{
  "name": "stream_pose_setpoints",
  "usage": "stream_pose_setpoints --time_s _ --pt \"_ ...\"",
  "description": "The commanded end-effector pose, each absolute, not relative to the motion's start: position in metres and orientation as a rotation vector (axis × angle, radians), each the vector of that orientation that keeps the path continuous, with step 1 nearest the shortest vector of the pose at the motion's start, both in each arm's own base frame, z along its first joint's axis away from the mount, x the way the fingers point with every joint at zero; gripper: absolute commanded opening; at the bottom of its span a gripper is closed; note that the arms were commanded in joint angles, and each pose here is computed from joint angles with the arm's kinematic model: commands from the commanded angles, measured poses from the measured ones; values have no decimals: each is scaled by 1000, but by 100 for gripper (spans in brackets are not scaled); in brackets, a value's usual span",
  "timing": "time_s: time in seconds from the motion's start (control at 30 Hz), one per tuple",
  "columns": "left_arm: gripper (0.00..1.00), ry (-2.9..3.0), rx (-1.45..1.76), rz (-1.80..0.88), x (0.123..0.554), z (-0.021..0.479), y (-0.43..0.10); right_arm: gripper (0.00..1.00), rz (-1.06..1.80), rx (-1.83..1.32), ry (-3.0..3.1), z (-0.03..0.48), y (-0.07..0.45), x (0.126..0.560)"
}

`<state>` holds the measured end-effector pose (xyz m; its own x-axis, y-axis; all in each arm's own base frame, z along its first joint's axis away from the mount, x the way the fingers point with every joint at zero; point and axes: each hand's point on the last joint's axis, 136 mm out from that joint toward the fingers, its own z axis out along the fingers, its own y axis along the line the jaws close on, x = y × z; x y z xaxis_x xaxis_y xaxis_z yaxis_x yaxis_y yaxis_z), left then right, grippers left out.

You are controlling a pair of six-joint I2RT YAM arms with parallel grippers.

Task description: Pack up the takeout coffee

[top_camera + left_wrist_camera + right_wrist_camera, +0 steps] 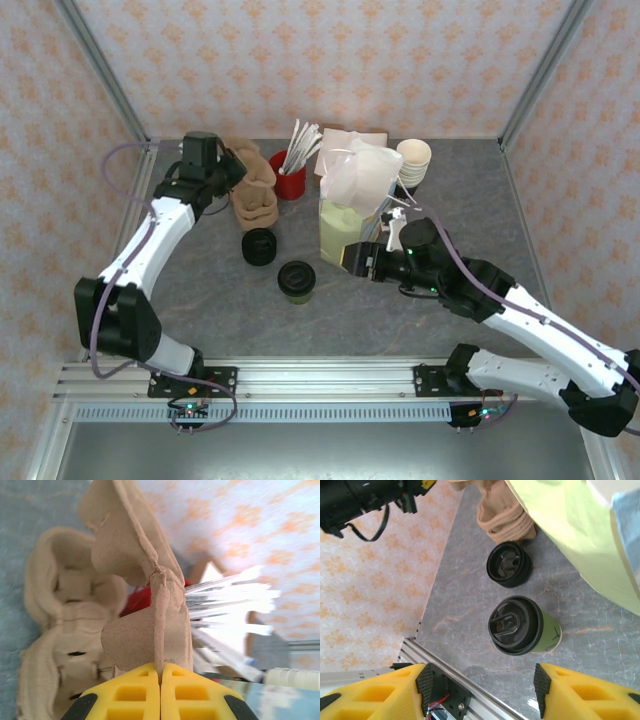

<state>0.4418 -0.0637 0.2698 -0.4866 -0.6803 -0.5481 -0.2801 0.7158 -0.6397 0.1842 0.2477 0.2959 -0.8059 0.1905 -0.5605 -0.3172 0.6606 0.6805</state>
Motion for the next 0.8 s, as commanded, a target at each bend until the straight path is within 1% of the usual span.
stream_pose_setpoints --time_s 0.0,0.1,0.2,0.43,0.57,0.67,0.77 --pt "6 1998 -632 -661 423 326 -65 57 1058 -106 2191 318 236 189" --pt "5 1958 -531 -739 401 357 -76 56 1105 -108 2140 333 234 192" --pt "6 1932 -364 -857 373 386 -99 56 1163 -130 2074 352 237 194" --pt "6 1807 -54 -1118 293 434 -150 56 1299 -256 1885 399 259 193" --pt "6 1739 76 -1236 250 452 -173 57 1378 -338 1789 423 270 188" --pt "6 1706 135 -1296 226 460 -182 58 1389 -369 1744 434 273 186" --pt "7 1692 154 -1311 212 460 -183 59 1415 -394 1705 443 276 184"
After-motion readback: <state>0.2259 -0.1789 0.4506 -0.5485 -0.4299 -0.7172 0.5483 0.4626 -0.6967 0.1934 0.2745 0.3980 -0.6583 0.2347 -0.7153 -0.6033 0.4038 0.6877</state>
